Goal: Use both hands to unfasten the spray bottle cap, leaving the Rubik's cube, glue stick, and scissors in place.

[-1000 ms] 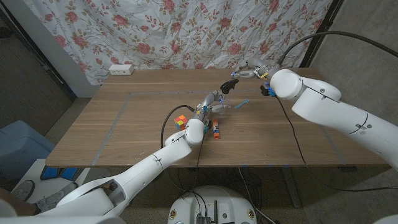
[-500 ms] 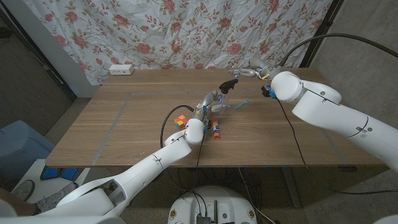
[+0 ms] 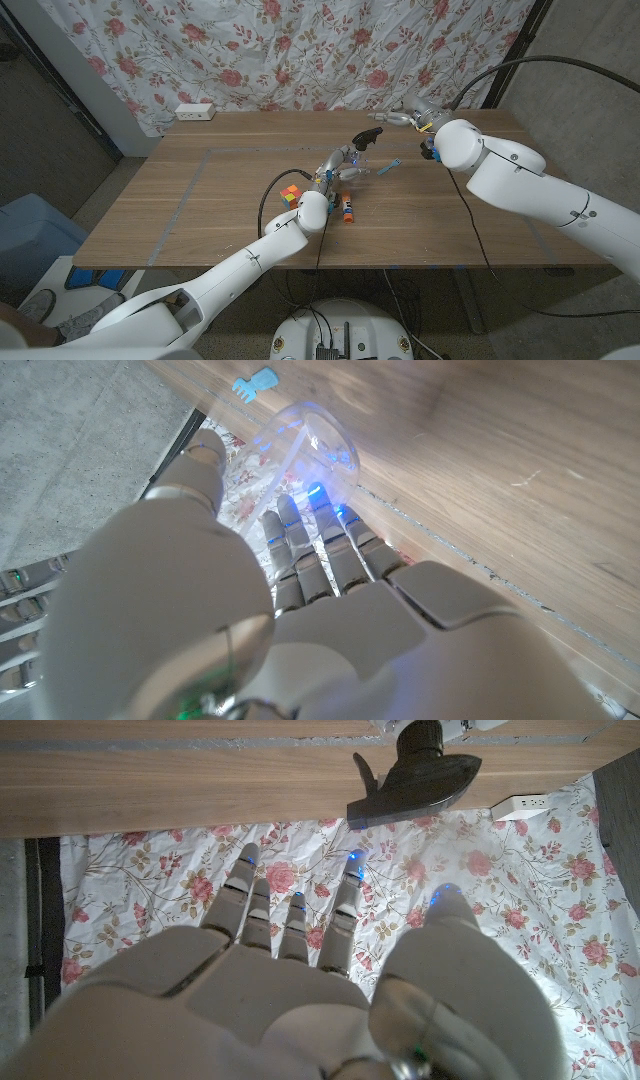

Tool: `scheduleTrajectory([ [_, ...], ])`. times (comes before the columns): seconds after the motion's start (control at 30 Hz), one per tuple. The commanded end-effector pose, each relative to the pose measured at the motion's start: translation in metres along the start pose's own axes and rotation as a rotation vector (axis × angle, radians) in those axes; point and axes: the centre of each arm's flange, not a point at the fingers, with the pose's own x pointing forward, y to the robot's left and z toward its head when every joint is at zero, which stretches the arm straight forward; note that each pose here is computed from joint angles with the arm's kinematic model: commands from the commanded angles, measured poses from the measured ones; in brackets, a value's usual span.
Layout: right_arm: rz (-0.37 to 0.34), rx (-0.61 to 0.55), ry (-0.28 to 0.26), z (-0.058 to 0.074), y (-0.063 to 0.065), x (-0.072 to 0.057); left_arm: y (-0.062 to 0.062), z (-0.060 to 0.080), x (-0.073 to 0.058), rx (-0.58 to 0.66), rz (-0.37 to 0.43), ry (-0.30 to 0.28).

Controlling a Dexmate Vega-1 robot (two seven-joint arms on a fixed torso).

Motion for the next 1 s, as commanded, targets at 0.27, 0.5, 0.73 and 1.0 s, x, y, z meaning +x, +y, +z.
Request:
scheduleTrajectory([
  [0.27, 0.056, -0.054, -0.055, 0.005, -0.006, 0.004, -0.001, -0.001, -0.001, -0.002, -0.007, 0.002],
  [0.5, 0.103, -0.126, -0.075, 0.008, -0.011, 0.009, 0.000, -0.001, 0.001, -0.002, -0.011, -0.002],
  [0.73, 0.152, -0.193, -0.091, 0.009, -0.015, 0.013, -0.001, 0.000, 0.002, -0.001, -0.018, -0.005],
  [1.0, 0.200, -0.264, -0.109, 0.010, -0.018, 0.016, -0.001, 0.002, 0.003, 0.003, -0.026, -0.010],
])
